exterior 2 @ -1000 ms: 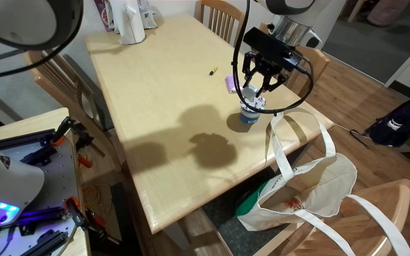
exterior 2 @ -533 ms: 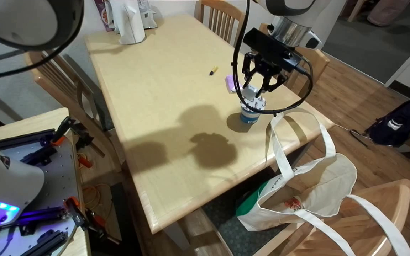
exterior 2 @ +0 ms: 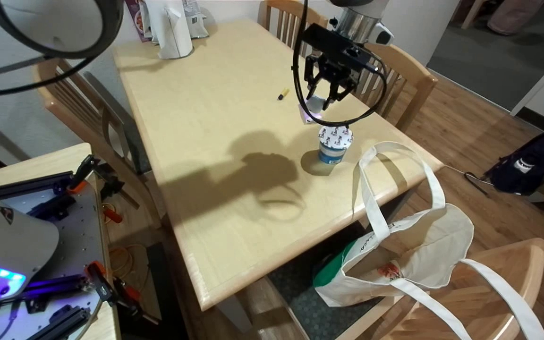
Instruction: Place the white object on top of the yoghurt container
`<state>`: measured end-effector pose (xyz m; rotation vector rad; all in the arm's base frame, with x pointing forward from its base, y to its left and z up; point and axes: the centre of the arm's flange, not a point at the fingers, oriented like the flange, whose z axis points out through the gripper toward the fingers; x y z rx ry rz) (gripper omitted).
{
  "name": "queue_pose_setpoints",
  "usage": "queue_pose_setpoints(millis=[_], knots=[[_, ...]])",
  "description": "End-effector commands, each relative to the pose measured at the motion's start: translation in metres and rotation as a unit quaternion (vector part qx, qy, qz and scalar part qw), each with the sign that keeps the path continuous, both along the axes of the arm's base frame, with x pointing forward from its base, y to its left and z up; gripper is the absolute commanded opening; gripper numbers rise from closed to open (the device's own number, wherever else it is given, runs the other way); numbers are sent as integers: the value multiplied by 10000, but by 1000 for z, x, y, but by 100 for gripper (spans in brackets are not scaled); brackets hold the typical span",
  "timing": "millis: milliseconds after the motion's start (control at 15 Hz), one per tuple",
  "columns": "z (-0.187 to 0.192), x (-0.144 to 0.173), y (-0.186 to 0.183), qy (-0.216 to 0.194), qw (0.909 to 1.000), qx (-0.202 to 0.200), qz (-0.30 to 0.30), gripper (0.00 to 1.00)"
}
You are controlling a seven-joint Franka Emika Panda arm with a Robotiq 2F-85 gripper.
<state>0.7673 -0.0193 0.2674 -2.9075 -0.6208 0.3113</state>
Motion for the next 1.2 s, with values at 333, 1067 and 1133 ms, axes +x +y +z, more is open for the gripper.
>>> queue_pose_setpoints(millis=[333, 1067, 1133], knots=[[2, 52, -6, 162, 9898, -291, -1383, 23], [-11, 77, -22, 213, 9453, -630, -3194, 23], [-15, 82, -32, 204, 9390, -683, -3363, 23]])
